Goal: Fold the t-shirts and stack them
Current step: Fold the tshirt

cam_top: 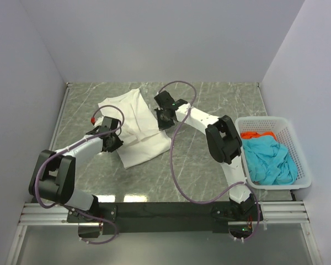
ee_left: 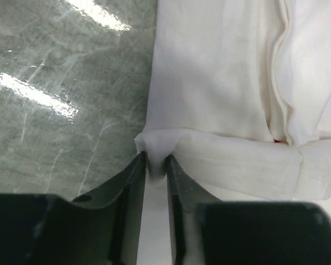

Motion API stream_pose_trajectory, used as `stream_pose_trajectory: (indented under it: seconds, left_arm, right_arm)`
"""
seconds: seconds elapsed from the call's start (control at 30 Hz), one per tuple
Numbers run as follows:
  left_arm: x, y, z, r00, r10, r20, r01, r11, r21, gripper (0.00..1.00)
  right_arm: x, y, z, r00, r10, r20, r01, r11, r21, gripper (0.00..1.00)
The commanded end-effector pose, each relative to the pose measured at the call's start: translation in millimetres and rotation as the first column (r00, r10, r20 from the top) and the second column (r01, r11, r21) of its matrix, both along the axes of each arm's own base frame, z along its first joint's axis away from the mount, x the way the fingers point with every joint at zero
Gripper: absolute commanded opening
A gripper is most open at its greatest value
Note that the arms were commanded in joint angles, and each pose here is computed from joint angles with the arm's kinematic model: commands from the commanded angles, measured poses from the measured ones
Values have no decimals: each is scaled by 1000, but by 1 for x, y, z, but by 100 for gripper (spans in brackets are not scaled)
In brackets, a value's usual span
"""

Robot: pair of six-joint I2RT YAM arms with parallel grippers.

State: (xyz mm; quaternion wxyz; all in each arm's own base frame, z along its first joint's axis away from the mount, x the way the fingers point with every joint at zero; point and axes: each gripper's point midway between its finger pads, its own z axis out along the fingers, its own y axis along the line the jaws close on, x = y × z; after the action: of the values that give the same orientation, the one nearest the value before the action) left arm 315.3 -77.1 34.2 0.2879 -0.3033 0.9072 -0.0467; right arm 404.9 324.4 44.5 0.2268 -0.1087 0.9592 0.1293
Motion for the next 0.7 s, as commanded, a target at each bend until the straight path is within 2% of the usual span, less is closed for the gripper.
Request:
stream_pose_trajectory:
  seconds: [0.0, 0.03, 0.1, 0.13, 0.23, 0.27, 0.3, 0.4, 0.5, 0.53, 0.63, 0.67]
  left_arm:
    - [4, 15, 10, 998, 44, 37, -46, 998, 52, 29]
    - [6, 15, 19, 997, 44, 61, -46, 998, 48, 42]
    - [5, 15, 29, 996, 39, 79, -43, 998, 53, 58]
    - [7, 15, 43, 992, 37, 117, -44, 998, 52, 73]
    - [2, 11, 67, 987, 25, 161, -33, 998, 50, 89]
    - [-1, 5, 71, 986, 9, 169, -17, 999, 48, 90]
    - [-6, 2, 74, 987, -1, 163, -6, 999, 48, 89]
    - [-20, -18, 80, 986, -39, 162, 36, 999, 17, 86]
    - [-37, -45, 74, 984, -101, 146, 105, 994, -18, 70]
    - [-40, -52, 71, 983, -116, 144, 122, 992, -35, 60]
    - [-54, -75, 52, 978, -177, 109, 185, 980, -70, 38]
    - [-55, -83, 48, 974, -198, 106, 207, 974, -87, 35]
  right_arm:
    - [21, -12, 20, 996, -59, 71, 58, 998, 17, 22]
    - [20, -12, 23, 996, -59, 74, 57, 998, 24, 29]
    - [22, -11, 43, 991, -66, 113, 59, 996, 59, 37]
    - [20, -14, 44, 991, -69, 116, 62, 996, 62, 38]
    - [13, -12, 65, 987, -65, 146, 50, 993, 102, 40]
    - [9, -10, 69, 988, -53, 143, 35, 992, 123, 40]
    - [8, -9, 81, 985, -57, 164, 32, 988, 151, 40]
    - [-12, -8, 78, 986, -41, 164, 15, 988, 157, 40]
    - [-27, 0, 72, 988, -7, 152, -19, 985, 170, 38]
    - [-31, 2, 69, 990, 2, 144, -27, 985, 173, 36]
    - [-43, 15, 58, 992, 45, 121, -66, 981, 181, 31]
    - [-48, 21, 50, 993, 59, 99, -77, 980, 184, 30]
